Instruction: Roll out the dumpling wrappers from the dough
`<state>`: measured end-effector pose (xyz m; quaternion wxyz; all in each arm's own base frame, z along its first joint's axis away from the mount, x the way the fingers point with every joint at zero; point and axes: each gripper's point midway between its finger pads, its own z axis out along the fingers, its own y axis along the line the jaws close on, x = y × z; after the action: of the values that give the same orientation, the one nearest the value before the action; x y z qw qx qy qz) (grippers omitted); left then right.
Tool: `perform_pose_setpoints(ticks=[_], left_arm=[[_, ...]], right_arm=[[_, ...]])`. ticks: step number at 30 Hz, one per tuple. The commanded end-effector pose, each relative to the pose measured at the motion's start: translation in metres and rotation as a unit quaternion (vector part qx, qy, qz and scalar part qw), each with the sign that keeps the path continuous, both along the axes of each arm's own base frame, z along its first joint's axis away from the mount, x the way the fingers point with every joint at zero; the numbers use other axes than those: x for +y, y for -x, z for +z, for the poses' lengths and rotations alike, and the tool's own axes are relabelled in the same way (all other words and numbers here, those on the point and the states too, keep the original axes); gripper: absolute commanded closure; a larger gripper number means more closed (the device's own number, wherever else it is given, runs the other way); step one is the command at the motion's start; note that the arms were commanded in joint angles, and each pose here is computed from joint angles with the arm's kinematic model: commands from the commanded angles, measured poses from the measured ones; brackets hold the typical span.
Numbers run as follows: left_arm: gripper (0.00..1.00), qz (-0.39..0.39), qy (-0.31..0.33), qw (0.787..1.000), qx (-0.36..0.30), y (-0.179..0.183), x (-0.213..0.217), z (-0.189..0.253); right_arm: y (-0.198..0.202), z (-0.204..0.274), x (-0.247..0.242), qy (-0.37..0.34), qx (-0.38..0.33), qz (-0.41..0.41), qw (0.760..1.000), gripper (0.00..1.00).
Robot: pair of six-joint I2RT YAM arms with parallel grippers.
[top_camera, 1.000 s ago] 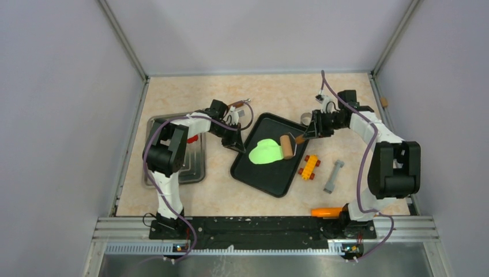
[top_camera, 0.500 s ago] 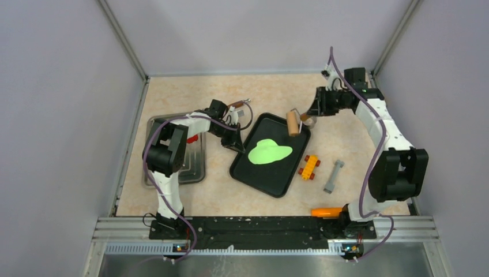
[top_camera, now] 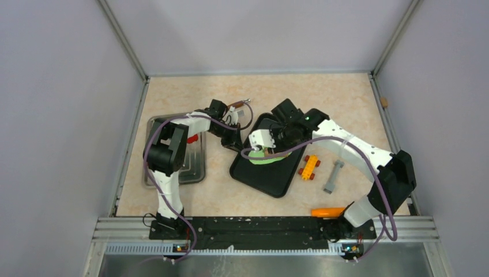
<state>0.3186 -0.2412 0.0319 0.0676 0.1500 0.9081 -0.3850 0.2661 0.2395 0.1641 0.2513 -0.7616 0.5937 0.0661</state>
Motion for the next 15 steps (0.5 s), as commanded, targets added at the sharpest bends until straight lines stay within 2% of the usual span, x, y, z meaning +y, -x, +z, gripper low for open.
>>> perform_pose_setpoints(ticks=[1,10,15], left_arm=[[1.0,-0.005,0.02,1.0,-0.019,-0.009,-0.005,0.015],[1.0,-0.005,0.019,1.0,-0.018,-0.007,-0.004,0.014],[1.0,-0.005,0.019,1.0,-0.016,-0.007,-0.004,0.013]], right_arm=[[-0.031,0.034,0.006,0.041,-0.17,0.085,0.981,1.0],[-0.018,0.034,0.034,0.013,-0.171,0.118,0.978,1.0],[-0.01,0.013,0.037,0.015,-0.147,0.128,0.981,1.0]])
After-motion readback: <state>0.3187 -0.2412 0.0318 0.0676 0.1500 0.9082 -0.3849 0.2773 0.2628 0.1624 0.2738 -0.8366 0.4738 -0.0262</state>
